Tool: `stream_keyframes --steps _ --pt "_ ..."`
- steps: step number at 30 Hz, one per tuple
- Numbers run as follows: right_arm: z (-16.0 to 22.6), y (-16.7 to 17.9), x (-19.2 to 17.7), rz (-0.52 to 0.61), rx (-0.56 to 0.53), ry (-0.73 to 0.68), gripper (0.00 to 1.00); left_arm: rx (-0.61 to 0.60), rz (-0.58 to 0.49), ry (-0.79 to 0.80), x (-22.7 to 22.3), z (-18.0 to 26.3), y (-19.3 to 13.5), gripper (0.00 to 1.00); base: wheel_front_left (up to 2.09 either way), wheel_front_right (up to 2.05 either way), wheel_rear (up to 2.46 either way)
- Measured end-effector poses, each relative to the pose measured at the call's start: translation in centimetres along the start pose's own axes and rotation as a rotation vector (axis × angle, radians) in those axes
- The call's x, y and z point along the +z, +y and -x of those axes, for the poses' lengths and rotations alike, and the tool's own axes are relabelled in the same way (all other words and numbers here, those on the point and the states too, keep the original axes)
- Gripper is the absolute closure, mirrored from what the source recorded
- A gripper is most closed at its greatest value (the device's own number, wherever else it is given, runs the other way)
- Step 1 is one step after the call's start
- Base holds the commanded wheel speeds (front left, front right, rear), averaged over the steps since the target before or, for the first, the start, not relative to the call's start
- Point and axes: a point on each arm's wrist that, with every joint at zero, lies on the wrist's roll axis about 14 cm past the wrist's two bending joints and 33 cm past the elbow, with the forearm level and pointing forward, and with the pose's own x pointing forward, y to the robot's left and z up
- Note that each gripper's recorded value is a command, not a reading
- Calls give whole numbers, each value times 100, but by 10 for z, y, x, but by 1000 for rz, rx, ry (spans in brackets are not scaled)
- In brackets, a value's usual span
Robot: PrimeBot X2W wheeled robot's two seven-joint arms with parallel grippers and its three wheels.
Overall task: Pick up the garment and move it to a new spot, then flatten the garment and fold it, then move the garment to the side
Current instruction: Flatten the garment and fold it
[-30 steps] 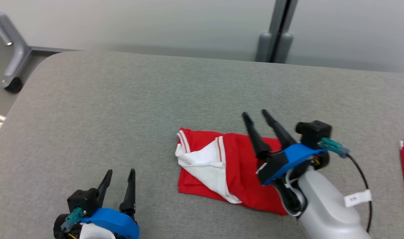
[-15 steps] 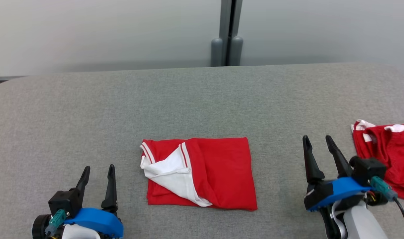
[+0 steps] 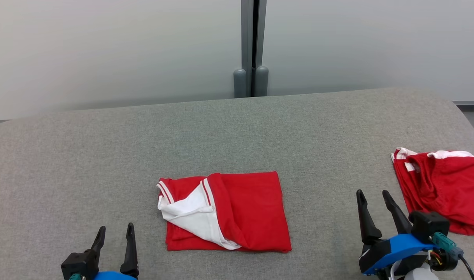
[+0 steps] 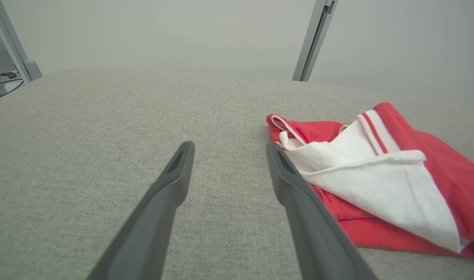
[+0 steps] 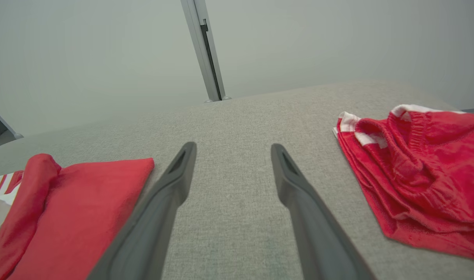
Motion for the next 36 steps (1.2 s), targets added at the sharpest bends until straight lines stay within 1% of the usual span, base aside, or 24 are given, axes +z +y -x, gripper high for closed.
stream_keyframes --steps 6,10,11,13,20,25,28,33,36 --pt "-5 8 -5 3 25 14 0 14 2 5 -2 1 3 0 0 0 0" --pt "-14 25 -12 6 75 38 0 16 7 -1 0 -1 4 0 0 0 0" --pt "-18 32 -14 1 93 45 30 19 11 0 0 0 5 0 0 0 0" --pt "-24 51 -21 8 151 70 100 27 19 0 -1 2 7 0 0 0 0" --pt "-56 117 -31 61 336 115 100 110 35 -7 0 21 37 0 0 0 0" --pt "-72 145 -53 73 397 190 100 202 57 -13 0 40 66 0 0 0 0" --pt "-79 163 -66 83 439 227 100 238 63 -1 -4 49 77 0 0 0 0" --pt "-77 193 -92 98 531 299 100 285 75 11 -8 58 89 0 0 0 0" --pt "-63 224 -99 92 639 314 100 300 80 23 -12 62 93 0 0 0 0"
